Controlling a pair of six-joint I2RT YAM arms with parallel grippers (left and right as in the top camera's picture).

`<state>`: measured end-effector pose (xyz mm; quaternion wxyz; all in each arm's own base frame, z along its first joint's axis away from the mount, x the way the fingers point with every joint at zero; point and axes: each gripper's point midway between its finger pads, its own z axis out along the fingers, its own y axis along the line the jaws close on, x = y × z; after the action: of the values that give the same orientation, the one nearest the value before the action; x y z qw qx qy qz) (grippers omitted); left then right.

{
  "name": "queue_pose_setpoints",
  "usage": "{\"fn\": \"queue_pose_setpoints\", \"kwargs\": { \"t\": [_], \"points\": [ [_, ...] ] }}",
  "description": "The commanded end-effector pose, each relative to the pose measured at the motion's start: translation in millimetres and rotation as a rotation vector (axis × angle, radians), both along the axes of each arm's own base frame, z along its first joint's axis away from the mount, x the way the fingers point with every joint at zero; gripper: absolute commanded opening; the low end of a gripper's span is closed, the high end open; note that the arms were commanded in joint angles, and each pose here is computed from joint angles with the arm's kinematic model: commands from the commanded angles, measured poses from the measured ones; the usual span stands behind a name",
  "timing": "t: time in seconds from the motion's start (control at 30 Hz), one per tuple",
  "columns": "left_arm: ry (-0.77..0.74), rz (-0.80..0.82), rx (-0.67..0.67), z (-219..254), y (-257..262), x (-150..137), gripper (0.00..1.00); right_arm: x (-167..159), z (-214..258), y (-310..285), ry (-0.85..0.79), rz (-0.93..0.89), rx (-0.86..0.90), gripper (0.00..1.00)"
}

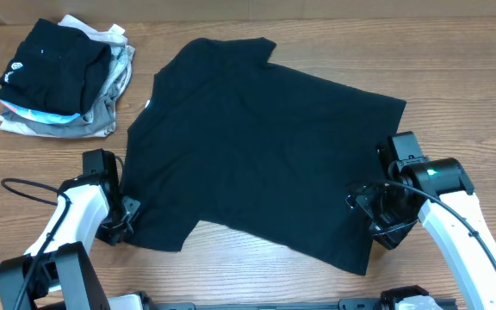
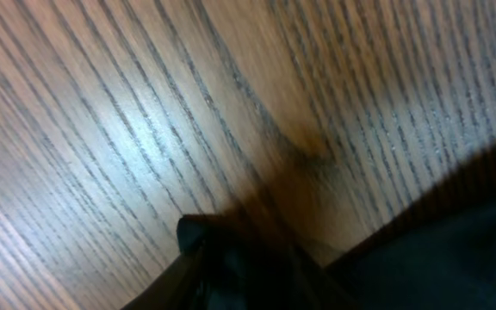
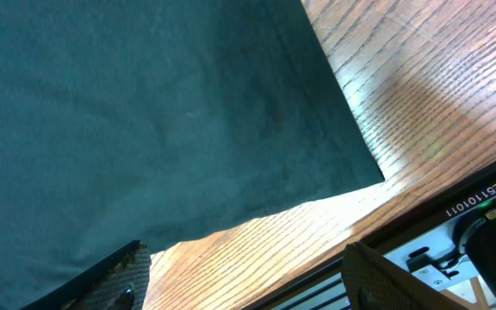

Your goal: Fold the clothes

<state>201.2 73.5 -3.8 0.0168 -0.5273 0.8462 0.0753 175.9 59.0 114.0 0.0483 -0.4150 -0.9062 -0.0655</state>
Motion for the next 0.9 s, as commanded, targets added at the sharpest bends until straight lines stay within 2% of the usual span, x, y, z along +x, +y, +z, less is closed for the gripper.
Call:
{"fn": "queue_pose_setpoints", "kwargs": {
  "t": [0.0,0.1,0.13,0.4,0.63,0.73,0.87],
  "points": [
    [0.038,0.017,-0.047,-11,-10,-15,0.25,-2,1,-2,-0.013,-0.002,-0.015,0.75],
    [0.048,0.014,-0.057,-11,-12,-18,0.06,-4,1,-2,-0.006,-0.002,-0.017,0.75],
    [0.048,0.012,-0.057,-11,-12,-18,0.04,-4,1,-3,-0.003,-0.002,-0.017,0.75],
    [0.023,0.012,-0.052,-12,-10,-12,0.04,-12,-5,-5,0.046,-0.115,-0.037,0.69],
    [-0.010,0.013,-0.049,-12,-9,-4,0.04,-44,-52,-10,0.174,-0.335,-0.090,0.68],
    [-0.017,0.012,-0.047,-12,-9,-2,0.05,-56,-73,-9,0.209,-0.392,-0.088,0.67],
    [-0.030,0.012,-0.044,-12,-8,1,0.05,-54,-89,-4,0.190,-0.402,-0.054,0.66]
  ]
}}
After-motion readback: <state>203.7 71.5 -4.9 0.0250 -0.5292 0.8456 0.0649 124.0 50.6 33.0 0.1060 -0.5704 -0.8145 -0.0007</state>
